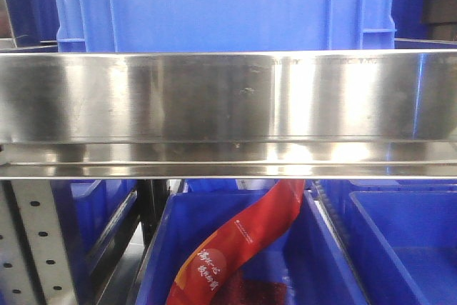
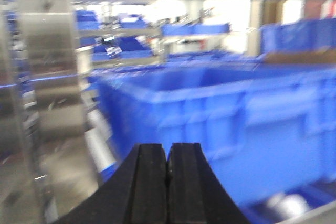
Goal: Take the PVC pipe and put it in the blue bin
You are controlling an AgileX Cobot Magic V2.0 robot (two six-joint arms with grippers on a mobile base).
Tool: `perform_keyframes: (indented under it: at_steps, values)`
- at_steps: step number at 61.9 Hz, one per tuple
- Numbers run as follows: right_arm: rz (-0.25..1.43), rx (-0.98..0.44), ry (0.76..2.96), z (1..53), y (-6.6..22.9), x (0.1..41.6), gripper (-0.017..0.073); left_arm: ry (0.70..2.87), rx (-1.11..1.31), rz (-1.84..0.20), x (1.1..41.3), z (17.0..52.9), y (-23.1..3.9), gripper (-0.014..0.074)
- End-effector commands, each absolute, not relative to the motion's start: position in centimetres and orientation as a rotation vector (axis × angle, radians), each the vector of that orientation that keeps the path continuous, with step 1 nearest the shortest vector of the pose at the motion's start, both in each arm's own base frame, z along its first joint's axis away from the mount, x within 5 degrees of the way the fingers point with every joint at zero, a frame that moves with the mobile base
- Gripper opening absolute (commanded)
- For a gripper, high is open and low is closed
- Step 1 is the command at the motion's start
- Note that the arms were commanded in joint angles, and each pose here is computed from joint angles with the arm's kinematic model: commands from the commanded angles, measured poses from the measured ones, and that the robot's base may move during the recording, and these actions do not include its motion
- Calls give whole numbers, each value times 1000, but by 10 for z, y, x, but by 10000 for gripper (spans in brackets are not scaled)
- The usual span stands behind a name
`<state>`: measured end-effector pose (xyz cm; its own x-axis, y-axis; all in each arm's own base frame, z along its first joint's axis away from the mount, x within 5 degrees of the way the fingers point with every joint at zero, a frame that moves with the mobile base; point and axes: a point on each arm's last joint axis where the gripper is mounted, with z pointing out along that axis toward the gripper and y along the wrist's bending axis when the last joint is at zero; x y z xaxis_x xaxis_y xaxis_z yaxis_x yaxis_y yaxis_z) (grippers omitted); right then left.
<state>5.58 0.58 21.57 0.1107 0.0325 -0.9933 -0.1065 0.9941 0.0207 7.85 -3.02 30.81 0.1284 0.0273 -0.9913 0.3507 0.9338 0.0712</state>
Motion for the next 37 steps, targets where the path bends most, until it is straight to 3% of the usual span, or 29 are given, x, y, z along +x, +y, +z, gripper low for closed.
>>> perform_keyframes:
  at_steps: [1, 30, 37]
  values:
    - [95, -57, 1429, 218, 5, 55, -167, 1417, 284, -181, 72, 293, -23, -111]
    - [95, -57, 1429, 218, 5, 55, -167, 1467, 105, 26, 56, 214, -3, -111]
    - [95, -57, 1429, 218, 5, 55, -167, 1498, 98, 36, 56, 212, -2, -111]
